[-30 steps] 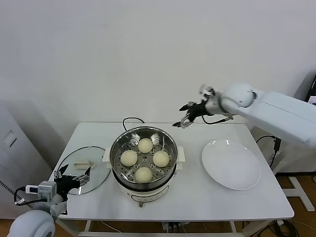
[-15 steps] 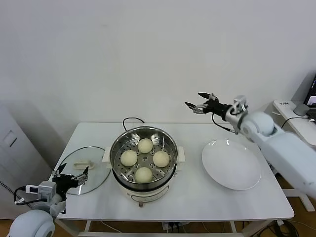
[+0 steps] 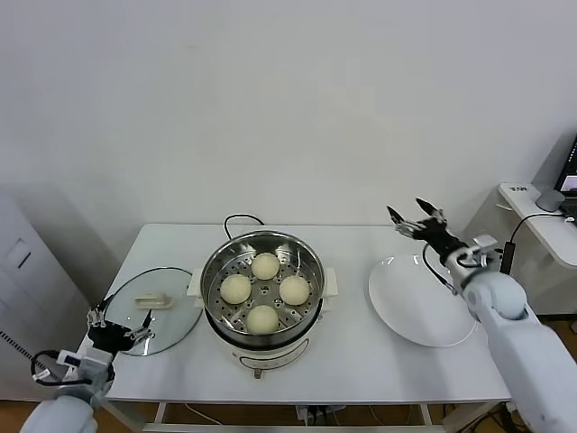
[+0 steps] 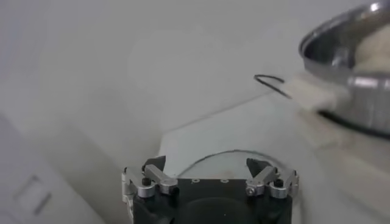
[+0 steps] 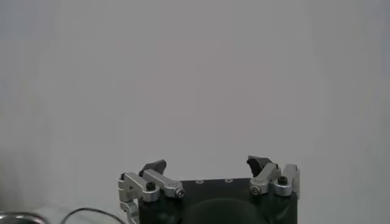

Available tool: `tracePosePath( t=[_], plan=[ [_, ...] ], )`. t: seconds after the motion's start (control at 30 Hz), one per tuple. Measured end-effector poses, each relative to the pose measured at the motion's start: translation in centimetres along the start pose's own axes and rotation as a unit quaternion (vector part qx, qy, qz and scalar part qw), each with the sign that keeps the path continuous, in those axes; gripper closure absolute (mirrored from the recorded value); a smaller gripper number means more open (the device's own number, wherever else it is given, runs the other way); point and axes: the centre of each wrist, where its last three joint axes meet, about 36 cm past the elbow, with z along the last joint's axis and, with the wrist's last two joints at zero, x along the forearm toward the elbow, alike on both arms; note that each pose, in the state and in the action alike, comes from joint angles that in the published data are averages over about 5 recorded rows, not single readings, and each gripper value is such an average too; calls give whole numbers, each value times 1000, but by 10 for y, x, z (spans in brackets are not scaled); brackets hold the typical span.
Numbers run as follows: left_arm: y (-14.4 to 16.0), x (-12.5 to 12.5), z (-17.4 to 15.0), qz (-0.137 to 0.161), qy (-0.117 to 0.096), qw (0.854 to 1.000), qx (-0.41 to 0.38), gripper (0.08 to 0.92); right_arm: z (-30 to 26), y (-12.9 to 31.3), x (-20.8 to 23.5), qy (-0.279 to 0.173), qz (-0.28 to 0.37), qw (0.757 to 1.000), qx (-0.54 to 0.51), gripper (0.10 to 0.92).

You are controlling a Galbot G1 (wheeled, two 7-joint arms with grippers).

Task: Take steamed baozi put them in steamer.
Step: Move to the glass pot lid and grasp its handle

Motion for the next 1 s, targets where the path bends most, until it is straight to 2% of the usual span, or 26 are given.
tracePosePath(
  t=[0.17,0.33,0.7,1.0],
  plan=[
    [-5,-6,22,-17,-25,995,-98,177,29,-7,30,6,42,999,-9,200],
    [-8,-14,42,-30,-49,980,-191,177,51,-11,55,14,74,997,-14,200],
    [-14,-34,76,-60,-86,927,-360,177,87,-8,86,32,103,994,-24,200],
    [-27,-60,93,-71,-99,888,-444,177,102,-6,98,41,108,993,-22,200]
  ],
)
